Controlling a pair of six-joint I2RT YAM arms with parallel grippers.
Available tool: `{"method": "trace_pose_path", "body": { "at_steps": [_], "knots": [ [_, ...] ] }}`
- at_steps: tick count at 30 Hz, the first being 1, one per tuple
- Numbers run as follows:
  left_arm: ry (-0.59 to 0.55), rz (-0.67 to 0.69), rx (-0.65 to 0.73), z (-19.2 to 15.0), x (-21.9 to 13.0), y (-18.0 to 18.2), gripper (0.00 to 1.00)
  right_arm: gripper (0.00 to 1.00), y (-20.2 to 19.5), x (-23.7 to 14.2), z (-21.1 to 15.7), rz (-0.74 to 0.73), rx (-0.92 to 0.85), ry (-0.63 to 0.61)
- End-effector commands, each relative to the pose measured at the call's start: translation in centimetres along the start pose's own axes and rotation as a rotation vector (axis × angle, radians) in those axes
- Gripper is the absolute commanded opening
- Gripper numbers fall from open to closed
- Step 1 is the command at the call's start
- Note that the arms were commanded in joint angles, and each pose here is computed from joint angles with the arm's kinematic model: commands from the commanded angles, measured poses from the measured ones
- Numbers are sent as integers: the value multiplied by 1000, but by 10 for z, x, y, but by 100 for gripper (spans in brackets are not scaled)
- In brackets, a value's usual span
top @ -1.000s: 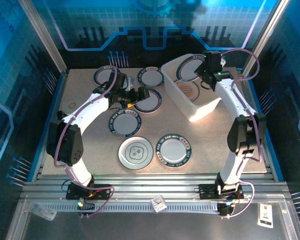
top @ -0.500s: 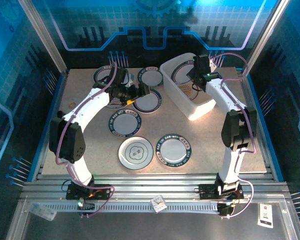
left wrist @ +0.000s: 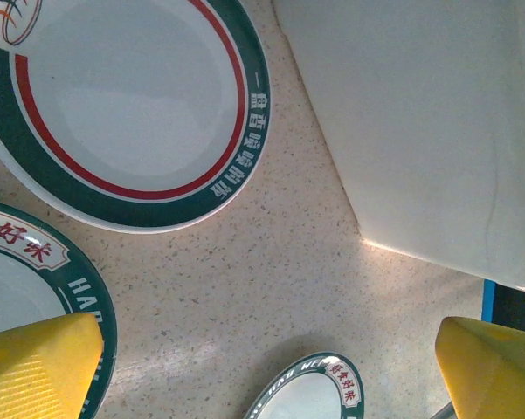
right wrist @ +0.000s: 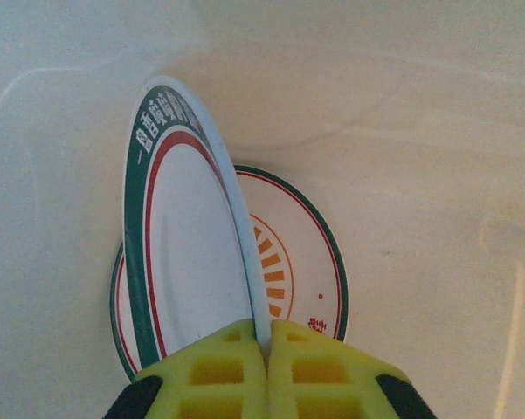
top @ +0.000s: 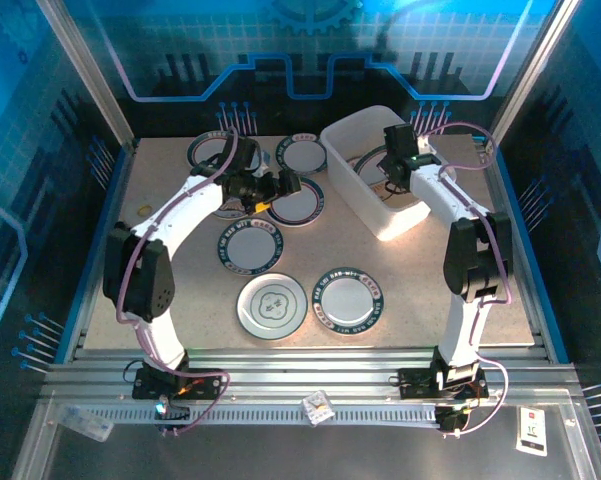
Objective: Place the plates into the plastic bin on the countertop
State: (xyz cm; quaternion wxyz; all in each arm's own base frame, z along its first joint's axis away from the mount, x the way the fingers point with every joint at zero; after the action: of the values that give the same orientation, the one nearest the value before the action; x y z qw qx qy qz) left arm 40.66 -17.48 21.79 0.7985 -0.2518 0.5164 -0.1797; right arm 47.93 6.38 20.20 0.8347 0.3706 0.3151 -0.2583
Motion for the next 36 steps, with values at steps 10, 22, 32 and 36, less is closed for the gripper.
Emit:
{"method": "trace_pose_path", "body": {
  "at_steps": [10, 22, 32, 36],
  "knots": [
    [31, -1, 56, -7, 6, 2, 99, 1, 4, 15, -8, -23, 73, 3],
    [31, -4, 68, -15, 4, 6, 99, 35, 3, 28, -12, -30, 47, 40],
    [27, -11, 71, -17, 3, 7, 99, 68, 10, 37, -7, -8, -9, 89],
    [23, -10, 71, -16, 4, 7, 99, 74, 20, 33, -1, 38, -42, 73]
  ]
}}
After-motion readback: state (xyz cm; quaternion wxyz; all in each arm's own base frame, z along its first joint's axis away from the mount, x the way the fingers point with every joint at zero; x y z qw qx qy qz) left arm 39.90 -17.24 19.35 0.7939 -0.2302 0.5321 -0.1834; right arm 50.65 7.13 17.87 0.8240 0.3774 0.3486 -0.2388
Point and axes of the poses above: each hand's point on the last joint's axis, 136 mm out from that joint toward the fingers, its own x axis out along the fingers, its own y axis along the line the jaws close on, z = x × y, the point moved 6 cm from there along -x, back along the fingers, and after that the axes turned 6 degrees about x, right-handed, at the moved point
